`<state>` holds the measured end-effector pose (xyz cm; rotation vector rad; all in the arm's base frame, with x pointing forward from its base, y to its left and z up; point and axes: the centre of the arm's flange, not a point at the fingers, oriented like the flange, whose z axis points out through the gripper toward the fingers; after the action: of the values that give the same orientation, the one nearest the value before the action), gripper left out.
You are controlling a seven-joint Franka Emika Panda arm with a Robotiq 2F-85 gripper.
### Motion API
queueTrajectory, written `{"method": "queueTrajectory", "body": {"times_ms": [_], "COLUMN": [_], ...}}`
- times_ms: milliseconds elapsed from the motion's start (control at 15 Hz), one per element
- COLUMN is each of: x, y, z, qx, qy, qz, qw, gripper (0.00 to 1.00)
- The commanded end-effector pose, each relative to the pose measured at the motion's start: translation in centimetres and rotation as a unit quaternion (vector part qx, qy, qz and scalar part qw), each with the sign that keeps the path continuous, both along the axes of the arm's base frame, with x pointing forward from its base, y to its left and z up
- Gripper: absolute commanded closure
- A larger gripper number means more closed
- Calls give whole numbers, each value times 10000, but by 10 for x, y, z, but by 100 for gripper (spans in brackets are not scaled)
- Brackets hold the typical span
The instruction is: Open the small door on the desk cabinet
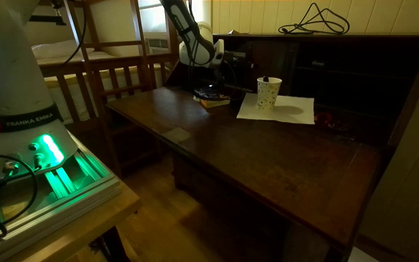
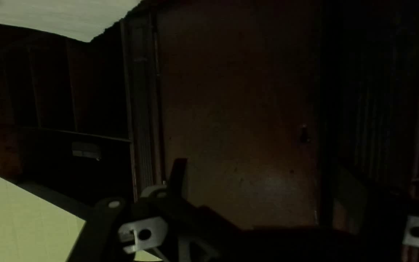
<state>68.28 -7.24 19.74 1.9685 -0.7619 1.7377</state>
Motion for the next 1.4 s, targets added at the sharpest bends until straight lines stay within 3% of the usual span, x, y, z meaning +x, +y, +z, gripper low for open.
{"method": "queueTrajectory", "body": {"times_ms": [0,533,1000,1333], "x": [17,22,-41,-105], "y": [-6,-21,-22,-42], "z": [-1,-1,1,7], "qx": [-16,43,189,0], "qy": [-23,-73,282,303], "qz": [43,-166,-512,-1686], "qw": [10000,9998,9981,9852], "gripper": [0,0,0,0]}}
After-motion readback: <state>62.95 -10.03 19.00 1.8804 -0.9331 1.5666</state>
